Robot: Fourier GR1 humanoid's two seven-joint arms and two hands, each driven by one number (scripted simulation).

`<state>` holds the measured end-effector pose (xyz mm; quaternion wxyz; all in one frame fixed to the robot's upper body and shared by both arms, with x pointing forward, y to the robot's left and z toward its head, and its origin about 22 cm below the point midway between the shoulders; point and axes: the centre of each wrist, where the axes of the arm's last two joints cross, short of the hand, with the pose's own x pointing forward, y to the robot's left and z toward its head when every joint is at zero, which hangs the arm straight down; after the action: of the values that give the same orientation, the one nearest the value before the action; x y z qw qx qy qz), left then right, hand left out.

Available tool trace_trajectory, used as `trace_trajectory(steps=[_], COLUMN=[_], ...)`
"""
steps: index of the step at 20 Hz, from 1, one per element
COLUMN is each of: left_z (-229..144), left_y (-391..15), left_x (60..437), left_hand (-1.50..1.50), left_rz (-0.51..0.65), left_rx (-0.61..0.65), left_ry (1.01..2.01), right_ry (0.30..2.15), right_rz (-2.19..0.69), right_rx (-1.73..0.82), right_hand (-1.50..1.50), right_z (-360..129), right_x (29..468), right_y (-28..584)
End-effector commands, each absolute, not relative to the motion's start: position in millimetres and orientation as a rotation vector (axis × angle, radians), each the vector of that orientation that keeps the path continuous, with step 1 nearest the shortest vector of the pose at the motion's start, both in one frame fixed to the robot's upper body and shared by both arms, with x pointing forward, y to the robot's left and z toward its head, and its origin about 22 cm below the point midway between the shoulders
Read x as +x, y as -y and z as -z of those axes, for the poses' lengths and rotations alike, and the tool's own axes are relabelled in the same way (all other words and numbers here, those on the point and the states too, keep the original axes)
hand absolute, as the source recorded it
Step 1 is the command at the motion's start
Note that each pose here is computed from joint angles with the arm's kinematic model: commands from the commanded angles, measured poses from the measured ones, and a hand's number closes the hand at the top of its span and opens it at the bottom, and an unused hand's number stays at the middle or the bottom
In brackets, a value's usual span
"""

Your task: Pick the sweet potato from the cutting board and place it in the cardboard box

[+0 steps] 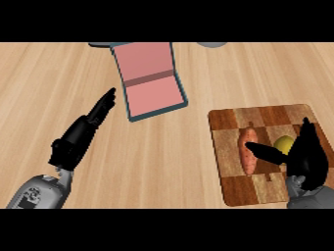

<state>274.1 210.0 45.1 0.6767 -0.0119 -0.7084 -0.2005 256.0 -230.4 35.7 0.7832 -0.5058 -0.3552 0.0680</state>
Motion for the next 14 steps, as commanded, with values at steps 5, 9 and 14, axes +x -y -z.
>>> trace_trajectory(steps=[5, 9, 14], left_z=[-48, -50, -48], left_y=[-217, -216, -201], left_x=[276, 284, 279], left_hand=[0.0, 0.0, 0.0], left_rz=[0.464, 0.445, 0.452], left_rx=[-0.026, -0.027, -0.032], left_ry=[1.586, 1.603, 1.6], right_ry=[0.518, 0.454, 0.465], right_rz=[-0.074, -0.073, -0.052], right_rx=[-1.109, -1.067, -1.111], right_hand=[-1.5, -1.5, -1.5], right_z=[-56, -39, -47], right_x=[271, 274, 274], right_y=[207, 193, 184])
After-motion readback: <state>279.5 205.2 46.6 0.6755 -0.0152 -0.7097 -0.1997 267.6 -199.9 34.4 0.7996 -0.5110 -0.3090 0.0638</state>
